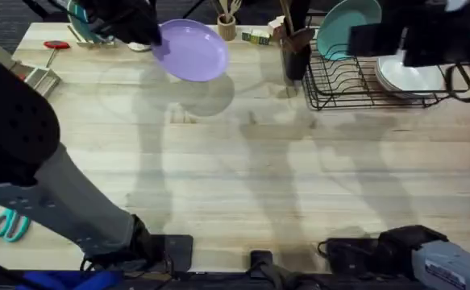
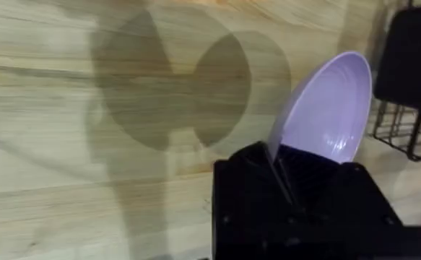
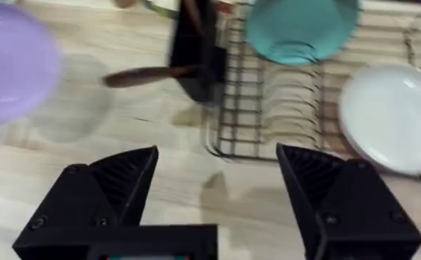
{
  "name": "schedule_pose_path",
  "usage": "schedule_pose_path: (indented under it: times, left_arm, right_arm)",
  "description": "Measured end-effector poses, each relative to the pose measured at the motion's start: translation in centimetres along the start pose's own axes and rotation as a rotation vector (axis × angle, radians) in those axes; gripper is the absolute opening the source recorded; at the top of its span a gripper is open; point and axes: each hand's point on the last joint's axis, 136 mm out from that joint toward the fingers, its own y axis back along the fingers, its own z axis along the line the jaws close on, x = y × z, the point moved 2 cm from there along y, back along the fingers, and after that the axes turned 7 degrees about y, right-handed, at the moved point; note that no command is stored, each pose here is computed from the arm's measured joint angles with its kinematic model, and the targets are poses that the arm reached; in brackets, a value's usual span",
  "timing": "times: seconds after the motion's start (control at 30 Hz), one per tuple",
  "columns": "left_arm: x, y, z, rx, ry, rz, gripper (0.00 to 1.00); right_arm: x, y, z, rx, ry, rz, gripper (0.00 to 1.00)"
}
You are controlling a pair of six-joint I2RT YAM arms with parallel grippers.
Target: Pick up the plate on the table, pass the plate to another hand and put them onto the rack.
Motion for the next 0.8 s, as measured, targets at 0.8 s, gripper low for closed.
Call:
schedule_pose_path:
  times: [0.8]
  left_arm:
    - [6.7, -0.1, -6.9, 0.103, -0.107, 0.200, 0.041]
  right_arm:
    - [-1.5, 1.9, 13.1, -0.369, 0.172, -0.107, 0.996]
